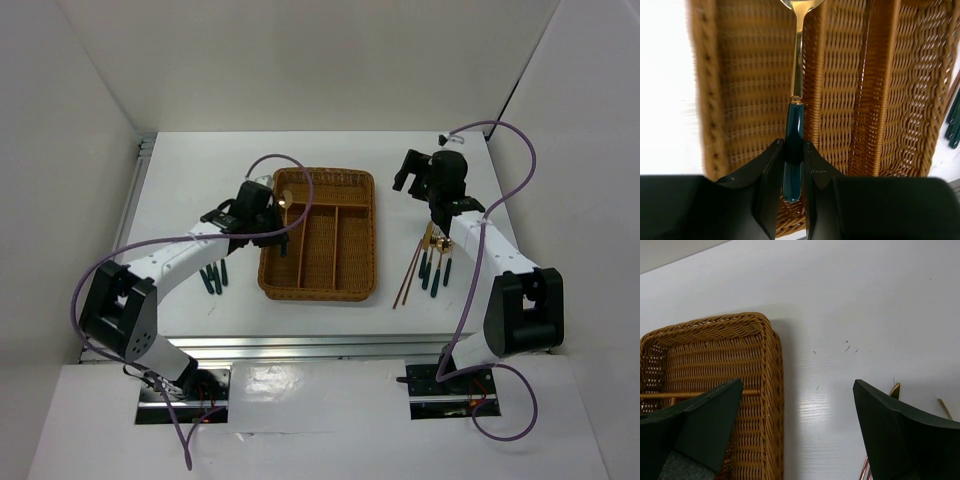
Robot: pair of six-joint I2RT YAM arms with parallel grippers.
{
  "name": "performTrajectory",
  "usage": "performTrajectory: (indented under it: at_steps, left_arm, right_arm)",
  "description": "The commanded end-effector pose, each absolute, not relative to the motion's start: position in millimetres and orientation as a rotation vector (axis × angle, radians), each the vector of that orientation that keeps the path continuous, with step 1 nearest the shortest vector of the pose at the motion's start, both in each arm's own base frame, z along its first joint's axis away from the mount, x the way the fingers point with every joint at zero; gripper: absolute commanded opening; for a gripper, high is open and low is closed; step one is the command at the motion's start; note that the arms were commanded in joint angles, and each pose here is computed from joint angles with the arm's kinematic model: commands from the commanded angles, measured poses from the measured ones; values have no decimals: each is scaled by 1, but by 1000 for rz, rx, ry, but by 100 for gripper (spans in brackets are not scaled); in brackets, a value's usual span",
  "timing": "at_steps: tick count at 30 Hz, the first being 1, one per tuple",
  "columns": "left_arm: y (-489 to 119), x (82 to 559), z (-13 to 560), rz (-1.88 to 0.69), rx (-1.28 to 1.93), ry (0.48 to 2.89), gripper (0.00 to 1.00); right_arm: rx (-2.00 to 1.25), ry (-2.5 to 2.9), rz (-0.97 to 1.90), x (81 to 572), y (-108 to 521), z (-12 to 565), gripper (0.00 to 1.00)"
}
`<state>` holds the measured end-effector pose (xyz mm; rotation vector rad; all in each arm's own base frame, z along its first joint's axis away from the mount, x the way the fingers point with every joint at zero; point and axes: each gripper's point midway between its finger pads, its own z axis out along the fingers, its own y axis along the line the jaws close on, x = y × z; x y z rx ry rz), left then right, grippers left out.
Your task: Sort the eating utensils into containers
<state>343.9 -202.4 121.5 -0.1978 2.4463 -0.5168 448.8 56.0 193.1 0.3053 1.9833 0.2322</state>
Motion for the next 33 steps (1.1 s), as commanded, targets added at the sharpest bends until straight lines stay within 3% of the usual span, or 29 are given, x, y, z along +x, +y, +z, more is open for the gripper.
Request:
performTrajectory:
  at_steps: [1,10,23,28,33]
  left_arm:
    - [-220,354,119,-534,-124,2443,27]
    - [-217,355,94,-465,-126,2513,27]
    - [-219,356,76,-426,-109,2560,50]
    - [-218,359,120,-460,-99,2461,53]
    - [-204,355,171,-463,-98,2319,69]
  right_arm:
    - [340,1961,207,446,50,200,100]
    - [346,1968,196,447,48,196,100]
    - [337,1992,209,448,52,190,100]
    - [337,1992,209,448,52,190,100]
    - [330,1994,219,448,54,190,100]
